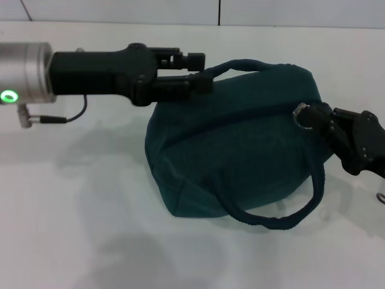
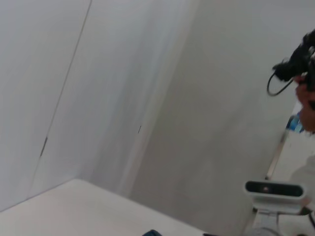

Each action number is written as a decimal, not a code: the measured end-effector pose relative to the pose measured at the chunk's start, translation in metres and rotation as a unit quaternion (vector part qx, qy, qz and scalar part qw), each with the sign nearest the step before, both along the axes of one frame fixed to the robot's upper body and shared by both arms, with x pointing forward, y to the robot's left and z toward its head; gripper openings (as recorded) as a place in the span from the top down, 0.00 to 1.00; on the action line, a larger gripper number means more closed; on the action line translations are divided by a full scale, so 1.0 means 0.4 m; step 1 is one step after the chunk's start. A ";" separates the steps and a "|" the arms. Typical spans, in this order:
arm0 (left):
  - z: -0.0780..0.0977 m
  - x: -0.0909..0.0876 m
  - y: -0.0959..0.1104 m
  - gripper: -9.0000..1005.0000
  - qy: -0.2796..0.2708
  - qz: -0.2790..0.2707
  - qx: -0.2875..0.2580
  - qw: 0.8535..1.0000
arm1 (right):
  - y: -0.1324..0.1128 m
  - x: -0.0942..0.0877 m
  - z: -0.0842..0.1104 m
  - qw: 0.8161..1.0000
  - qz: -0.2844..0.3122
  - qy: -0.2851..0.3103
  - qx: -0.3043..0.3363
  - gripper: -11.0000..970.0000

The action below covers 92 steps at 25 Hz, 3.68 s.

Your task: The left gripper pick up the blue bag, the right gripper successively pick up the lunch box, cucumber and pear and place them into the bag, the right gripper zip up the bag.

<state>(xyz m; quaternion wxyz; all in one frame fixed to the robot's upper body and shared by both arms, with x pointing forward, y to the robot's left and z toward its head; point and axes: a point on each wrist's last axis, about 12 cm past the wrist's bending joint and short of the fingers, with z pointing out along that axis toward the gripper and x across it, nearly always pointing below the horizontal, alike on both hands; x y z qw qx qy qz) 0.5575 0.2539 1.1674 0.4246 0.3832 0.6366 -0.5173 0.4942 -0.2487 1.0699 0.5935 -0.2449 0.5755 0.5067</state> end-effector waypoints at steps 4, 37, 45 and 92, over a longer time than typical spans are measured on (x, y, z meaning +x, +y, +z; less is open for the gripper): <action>0.023 0.032 -0.040 0.51 0.015 -0.011 0.045 0.999 | -0.002 -0.007 -0.002 1.000 -0.001 -0.005 0.001 0.97; 0.044 0.071 -0.127 0.74 0.105 -0.072 0.200 0.971 | -0.048 -0.049 -0.005 0.998 -0.046 -0.015 0.038 0.97; 0.066 0.060 -0.113 0.85 0.093 -0.091 0.207 0.970 | -0.084 -0.052 -0.014 0.995 -0.094 -0.006 0.040 0.97; 0.064 0.028 -0.021 0.92 0.076 -0.088 0.164 0.980 | -0.085 -0.066 -0.088 0.989 -0.135 0.037 -0.045 0.97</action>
